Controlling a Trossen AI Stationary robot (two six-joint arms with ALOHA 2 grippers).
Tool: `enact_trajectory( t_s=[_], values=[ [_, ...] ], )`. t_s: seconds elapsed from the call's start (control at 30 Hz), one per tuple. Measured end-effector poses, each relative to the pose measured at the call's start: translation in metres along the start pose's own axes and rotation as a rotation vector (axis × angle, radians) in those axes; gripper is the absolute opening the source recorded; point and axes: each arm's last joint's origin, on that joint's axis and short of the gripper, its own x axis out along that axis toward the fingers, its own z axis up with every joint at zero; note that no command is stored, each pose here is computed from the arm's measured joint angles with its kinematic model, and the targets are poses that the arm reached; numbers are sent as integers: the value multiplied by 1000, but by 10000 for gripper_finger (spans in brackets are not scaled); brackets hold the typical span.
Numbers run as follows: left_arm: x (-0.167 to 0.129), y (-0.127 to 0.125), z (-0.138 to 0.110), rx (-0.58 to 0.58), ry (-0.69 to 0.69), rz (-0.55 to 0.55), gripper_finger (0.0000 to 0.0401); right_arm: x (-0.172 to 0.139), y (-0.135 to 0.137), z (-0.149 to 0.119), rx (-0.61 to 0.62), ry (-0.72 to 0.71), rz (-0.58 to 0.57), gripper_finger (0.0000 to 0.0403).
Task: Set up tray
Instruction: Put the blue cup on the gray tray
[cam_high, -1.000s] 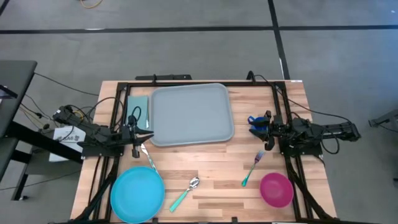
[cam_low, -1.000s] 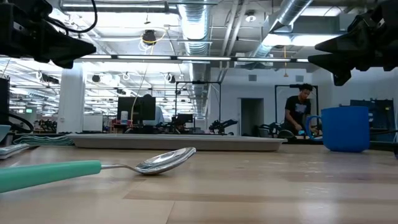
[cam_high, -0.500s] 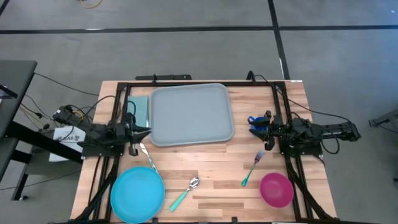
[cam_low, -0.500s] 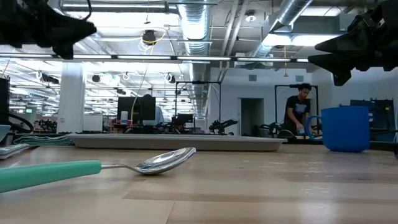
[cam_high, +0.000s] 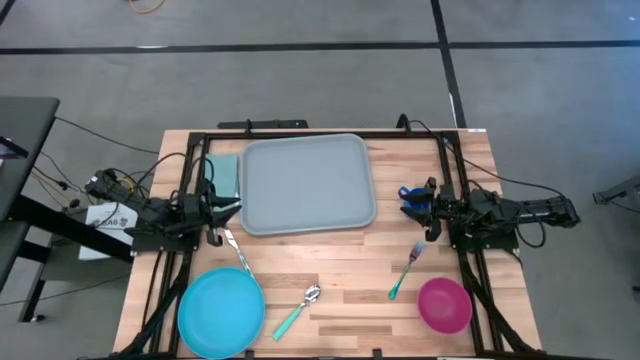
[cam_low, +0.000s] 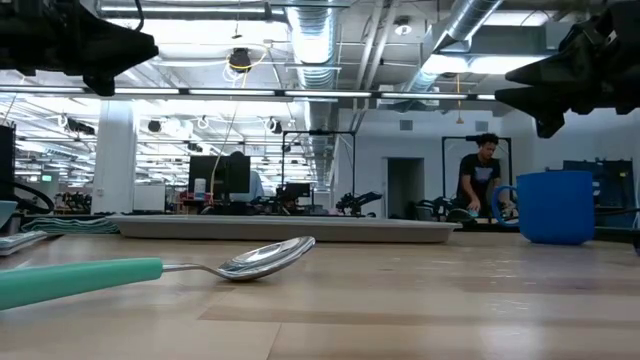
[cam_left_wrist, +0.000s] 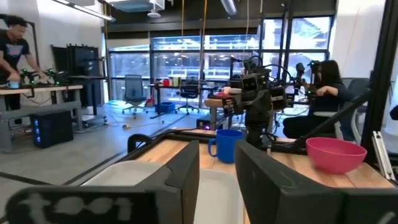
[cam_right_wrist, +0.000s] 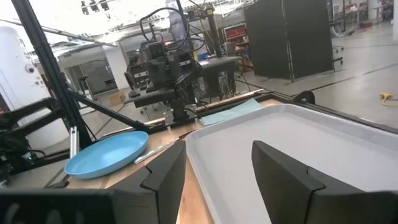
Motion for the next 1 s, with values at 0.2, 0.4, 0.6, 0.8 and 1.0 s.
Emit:
enact_trajectory(
  t_s=[0.2,0.4,0.6,0.8,1.0],
  values=[
    [0,0,0,-1,-1,1,111,0,1,5,-38,-57,5,177],
    [0,2,2,31,-11,52,112,-1,-2,13,-76,-149,-132,177],
    [0,5,3,73,3,157,112,-3,-4,21,-43,-219,-224,177],
    [-1,6,4,142,5,185,112,-10,-1,46,25,-370,-235,177],
    [-1,8,12,79,-53,202,112,-16,6,85,133,-410,-174,177]
  ],
)
